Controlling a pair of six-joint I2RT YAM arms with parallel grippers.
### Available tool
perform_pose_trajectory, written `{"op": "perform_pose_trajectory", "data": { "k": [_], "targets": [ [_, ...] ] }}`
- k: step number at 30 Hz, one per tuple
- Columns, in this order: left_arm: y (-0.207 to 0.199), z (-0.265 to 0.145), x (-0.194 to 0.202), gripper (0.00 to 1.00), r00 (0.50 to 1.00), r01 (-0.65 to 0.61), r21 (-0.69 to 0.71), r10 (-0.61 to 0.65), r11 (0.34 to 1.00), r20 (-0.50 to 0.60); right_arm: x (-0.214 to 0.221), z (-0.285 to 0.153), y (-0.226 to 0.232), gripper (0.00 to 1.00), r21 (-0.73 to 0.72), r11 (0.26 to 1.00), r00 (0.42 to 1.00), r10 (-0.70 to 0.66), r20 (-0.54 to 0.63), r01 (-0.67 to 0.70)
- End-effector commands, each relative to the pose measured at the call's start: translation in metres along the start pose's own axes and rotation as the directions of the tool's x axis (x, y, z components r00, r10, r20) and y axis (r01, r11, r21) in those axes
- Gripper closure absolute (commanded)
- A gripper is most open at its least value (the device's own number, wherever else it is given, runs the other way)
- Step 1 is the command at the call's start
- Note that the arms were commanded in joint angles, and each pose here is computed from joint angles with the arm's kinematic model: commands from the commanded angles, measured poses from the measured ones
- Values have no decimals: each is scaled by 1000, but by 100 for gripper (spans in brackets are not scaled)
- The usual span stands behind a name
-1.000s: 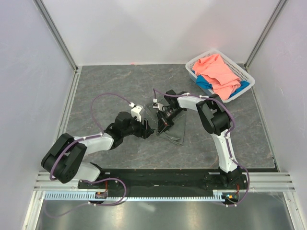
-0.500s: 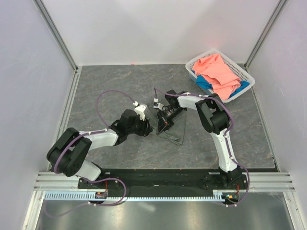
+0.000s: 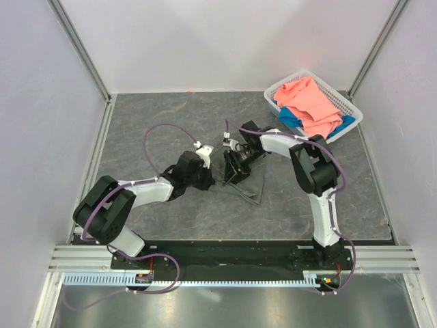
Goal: Fold the napkin, place the utensils inside, and roll it up
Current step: Roll the napkin with the utensil
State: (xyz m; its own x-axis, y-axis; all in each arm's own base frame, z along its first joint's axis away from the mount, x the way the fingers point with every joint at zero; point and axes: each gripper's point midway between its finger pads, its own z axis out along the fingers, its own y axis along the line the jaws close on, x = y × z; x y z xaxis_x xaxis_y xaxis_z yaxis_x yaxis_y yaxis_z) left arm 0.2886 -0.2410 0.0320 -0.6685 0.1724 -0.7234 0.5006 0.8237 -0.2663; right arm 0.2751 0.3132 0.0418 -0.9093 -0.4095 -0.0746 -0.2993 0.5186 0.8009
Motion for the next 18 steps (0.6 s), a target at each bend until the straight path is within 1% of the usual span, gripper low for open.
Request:
{"op": "perform_pose_trajectory", "data": {
  "k": [1, 5, 6, 7, 8, 9, 10, 11, 12, 14, 16, 17, 18],
  "targets": [
    [15, 0, 25, 98, 994, 8, -75, -16, 997, -105, -19, -46, 13, 31, 178, 976, 974, -155, 165, 125],
    [10, 0, 27, 98, 990, 45, -49, -51, 998, -131, -10, -70, 13, 24, 318, 928, 935, -275, 225, 196],
    [11, -1, 28, 98, 987, 59, -46, -65, 997, -144, -13, -82, 25, 23, 358, 900, 897, -354, 263, 250],
    [11, 0, 29, 98, 985, 71, -41, -77, 997, -157, 0, -80, 17, 23, 389, 888, 899, -359, 250, 247],
    [8, -1, 29, 98, 981, 92, -25, -95, 995, -169, 1, -86, 9, 22, 470, 850, 886, -388, 256, 237],
    [10, -2, 32, 98, 976, 108, -27, -111, 994, -186, 3, -91, 21, 21, 507, 813, 850, -459, 258, 285],
    [10, -1, 28, 98, 975, 118, -23, -120, 993, -185, 14, -88, 15, 20, 536, 795, 852, -466, 241, 284],
    [9, -3, 32, 98, 969, 134, -20, -135, 991, -207, 14, -95, 8, 20, 611, 747, 839, -488, 239, 261],
    [12, -3, 33, 98, 964, 151, -30, -154, 988, -217, 19, -92, 19, 19, 634, 715, 817, -533, 222, 294],
    [10, -4, 33, 98, 952, 185, -14, -183, 983, -244, 24, -96, 13, 19, 714, 644, 808, -557, 191, 275],
    [11, -5, 31, 98, 943, 211, -16, -208, 977, -260, 32, -88, 19, 19, 741, 598, 796, -588, 145, 307],
    [9, -5, 32, 98, 939, 220, -6, -213, 975, -270, 34, -85, 20, 18, 744, 589, 793, -595, 134, 316],
    [11, -6, 32, 98, 936, 227, -8, -221, 974, -273, 37, -82, 19, 18, 773, 548, 785, -609, 108, 319]
  ]
}}
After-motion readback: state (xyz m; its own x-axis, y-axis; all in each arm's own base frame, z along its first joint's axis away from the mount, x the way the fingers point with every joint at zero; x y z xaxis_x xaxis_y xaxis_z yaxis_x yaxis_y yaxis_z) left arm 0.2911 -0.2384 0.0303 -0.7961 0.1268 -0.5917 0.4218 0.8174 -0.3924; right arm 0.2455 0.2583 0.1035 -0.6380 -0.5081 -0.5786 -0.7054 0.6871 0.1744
